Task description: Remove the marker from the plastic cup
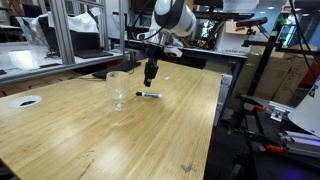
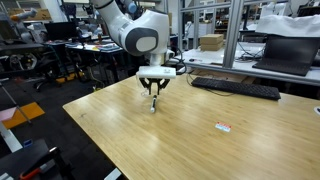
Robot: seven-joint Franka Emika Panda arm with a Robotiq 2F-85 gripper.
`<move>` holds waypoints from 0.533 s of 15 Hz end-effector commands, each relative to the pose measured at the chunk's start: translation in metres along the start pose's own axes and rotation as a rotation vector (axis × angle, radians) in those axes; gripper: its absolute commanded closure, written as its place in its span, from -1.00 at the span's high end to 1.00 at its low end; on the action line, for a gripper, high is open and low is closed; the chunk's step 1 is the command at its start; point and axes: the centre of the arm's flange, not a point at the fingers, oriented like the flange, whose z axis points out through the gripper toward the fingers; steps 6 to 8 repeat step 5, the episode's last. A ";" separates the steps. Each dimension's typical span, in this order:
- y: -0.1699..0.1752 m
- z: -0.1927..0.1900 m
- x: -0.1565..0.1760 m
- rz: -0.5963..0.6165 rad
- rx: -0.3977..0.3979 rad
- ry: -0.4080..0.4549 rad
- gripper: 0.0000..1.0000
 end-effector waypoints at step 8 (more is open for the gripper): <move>-0.002 -0.014 0.004 0.027 0.027 0.114 0.96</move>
